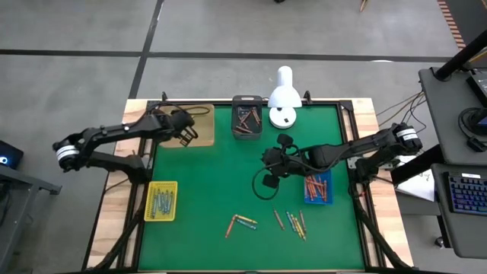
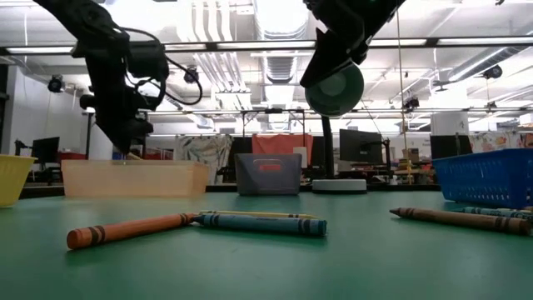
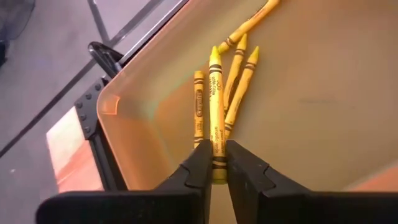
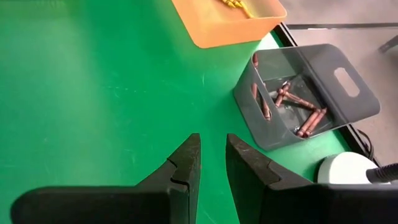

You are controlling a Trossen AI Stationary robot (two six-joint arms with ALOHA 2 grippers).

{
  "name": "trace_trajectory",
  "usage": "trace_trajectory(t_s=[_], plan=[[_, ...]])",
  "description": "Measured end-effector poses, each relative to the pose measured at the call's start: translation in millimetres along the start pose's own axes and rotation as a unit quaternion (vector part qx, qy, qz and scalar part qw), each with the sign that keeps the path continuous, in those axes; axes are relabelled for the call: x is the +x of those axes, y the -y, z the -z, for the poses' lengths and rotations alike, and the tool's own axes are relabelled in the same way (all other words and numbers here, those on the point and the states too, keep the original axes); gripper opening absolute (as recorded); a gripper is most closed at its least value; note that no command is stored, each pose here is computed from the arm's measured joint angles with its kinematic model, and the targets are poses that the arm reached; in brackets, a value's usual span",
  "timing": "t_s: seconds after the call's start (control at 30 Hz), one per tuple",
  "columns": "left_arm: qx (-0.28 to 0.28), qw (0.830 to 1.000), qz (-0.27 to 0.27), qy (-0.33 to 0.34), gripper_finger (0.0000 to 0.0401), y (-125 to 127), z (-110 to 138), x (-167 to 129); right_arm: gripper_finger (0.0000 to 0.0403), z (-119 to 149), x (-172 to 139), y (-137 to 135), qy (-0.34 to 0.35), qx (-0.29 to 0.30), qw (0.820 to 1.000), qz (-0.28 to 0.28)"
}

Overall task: Sort crayons
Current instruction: Put the green crayon into the orange bin, then put the brown crayon into the black bin

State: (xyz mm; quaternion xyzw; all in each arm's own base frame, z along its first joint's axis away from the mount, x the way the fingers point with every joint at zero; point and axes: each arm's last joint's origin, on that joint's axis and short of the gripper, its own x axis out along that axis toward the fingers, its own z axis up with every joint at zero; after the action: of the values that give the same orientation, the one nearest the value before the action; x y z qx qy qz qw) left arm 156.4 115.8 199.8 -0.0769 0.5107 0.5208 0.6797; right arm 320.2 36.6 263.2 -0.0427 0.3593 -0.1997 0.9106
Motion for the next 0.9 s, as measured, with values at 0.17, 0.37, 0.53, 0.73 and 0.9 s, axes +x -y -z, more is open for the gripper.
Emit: trace_trajectory(t_s=[0.17,0.37,0.53,0.73,0.9], plan=[[0.009,1.0,-0.007,-0.009,0.0042,3,0,4,0.0066,2,1,0,-0.003,-0.005,1.0,0.0],[0.015,1.0,-0.009,-0.01,0.0053,4,0,5,0.0066,1,1,0,0.002,-0.012,1.0,0.0],[0.01,1.0,-0.001,0.009,0.0054,2,-2,0,0.0066,1,1,-1,0.0,0.028,1.0,-0.013],[0.005,0.995,0.076,0.07,0.0054,8,1,-27,0.0066,-2,-2,-7,-0.03,0.115,0.984,-0.134],[-0.005,0.963,0.192,0.188,0.0055,27,2,-68,0.0066,-13,-11,-17,-0.086,0.214,0.934,-0.273]])
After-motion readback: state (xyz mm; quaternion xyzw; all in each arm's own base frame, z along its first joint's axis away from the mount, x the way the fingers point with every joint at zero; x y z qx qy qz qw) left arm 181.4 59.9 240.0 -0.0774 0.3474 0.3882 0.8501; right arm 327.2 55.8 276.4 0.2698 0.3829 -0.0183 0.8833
